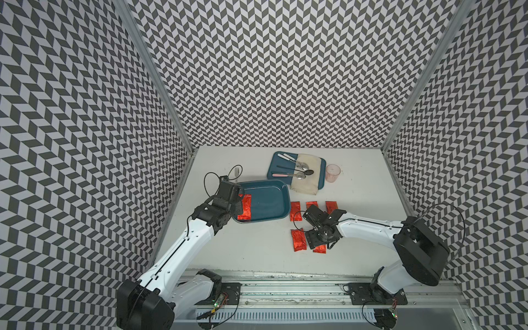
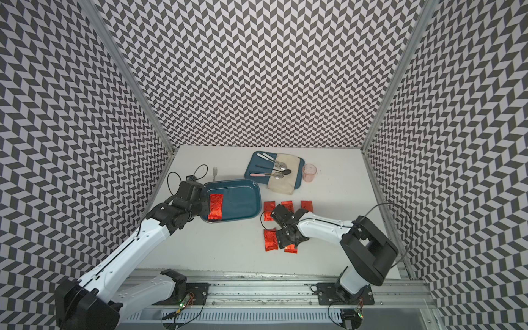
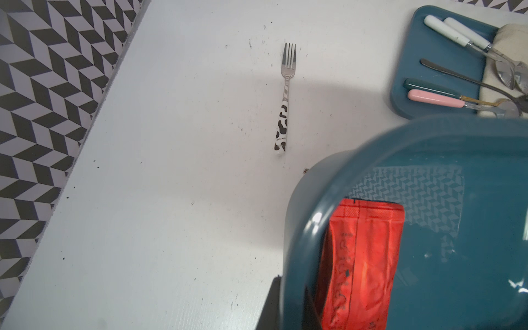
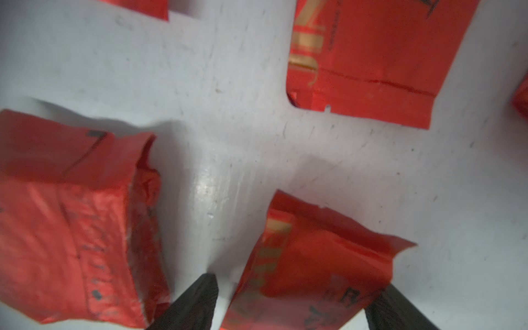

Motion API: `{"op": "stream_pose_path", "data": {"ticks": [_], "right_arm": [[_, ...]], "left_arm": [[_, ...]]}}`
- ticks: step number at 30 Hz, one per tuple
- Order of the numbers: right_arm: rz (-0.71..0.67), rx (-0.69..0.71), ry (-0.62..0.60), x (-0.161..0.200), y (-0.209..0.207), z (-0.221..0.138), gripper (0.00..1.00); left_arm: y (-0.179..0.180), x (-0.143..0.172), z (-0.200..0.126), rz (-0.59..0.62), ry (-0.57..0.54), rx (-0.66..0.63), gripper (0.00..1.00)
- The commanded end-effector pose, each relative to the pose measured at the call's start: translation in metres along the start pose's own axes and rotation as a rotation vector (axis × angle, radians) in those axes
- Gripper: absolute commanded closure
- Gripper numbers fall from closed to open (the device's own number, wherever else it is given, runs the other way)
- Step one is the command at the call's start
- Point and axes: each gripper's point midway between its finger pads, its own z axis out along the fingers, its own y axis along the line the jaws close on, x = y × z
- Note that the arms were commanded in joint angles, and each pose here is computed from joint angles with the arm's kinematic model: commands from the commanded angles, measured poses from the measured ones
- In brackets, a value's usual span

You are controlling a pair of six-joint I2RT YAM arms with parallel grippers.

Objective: Take the tea bags out of the storage box
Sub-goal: Adjust the tea bag at the center of the board.

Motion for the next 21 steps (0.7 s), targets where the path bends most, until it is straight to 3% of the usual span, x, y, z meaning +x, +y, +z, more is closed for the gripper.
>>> {"op": "stream_pose_path", "data": {"ticks": [1, 9, 21], "right_arm": [[-0.016, 0.055, 0.009, 0.004, -0.006, 0.001, 0.2], [-0.048, 0.082, 0.005, 0.002, -0.011, -0.006, 0.29], [-0.027, 0.05, -0.024, -0.004, -0.006, -0.013, 0.23]], "left_arm": [[-0.002, -0.007, 0.0, -0.013, -0.029, 0.014, 1.0], [-0.001, -0.007, -0.001, -0.014, -0.03, 0.012, 1.0], [-0.002, -0.008, -0.001, -0.015, -0.032, 0.013, 1.0]]}}
